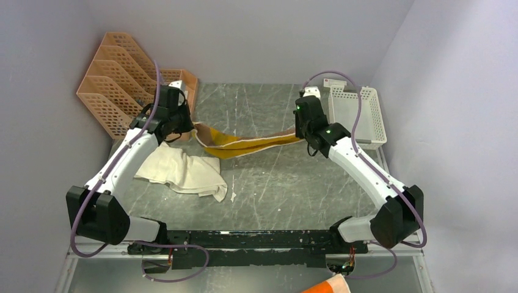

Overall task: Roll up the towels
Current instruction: Flatten out the towel at the center of the board.

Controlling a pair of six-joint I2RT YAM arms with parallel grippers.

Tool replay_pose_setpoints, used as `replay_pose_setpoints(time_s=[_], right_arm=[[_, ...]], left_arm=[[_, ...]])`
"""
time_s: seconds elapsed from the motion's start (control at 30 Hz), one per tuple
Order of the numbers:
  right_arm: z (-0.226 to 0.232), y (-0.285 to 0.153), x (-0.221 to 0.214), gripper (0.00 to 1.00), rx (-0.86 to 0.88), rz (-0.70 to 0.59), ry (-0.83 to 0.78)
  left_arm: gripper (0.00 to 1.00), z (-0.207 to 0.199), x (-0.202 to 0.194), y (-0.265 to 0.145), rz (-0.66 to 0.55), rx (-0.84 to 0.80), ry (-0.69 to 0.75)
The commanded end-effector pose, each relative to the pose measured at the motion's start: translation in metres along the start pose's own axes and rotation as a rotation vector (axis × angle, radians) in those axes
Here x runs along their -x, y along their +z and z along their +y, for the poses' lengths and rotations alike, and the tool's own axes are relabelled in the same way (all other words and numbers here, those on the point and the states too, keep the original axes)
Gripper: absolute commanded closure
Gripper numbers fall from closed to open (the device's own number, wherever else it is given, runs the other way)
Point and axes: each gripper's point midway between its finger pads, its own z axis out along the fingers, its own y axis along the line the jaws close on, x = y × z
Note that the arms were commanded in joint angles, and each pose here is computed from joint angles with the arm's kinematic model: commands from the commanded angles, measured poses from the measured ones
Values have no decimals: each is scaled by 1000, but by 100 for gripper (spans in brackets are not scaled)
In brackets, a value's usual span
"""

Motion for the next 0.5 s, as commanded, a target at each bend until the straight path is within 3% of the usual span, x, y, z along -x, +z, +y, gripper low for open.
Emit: replay_pose_setpoints(time_s=[0.0,0.2,0.47], right_arm=[[1,2,-32,100,33,83,-16],[-6,-18,-15,100,33,18,2],[-32,-98,98,100,17,-305,79]], left_arm=[[93,16,3,-14,-5,15,32],[93,20,25,-30,-59,12,46],[93,7,111,-81,-239,3,60]])
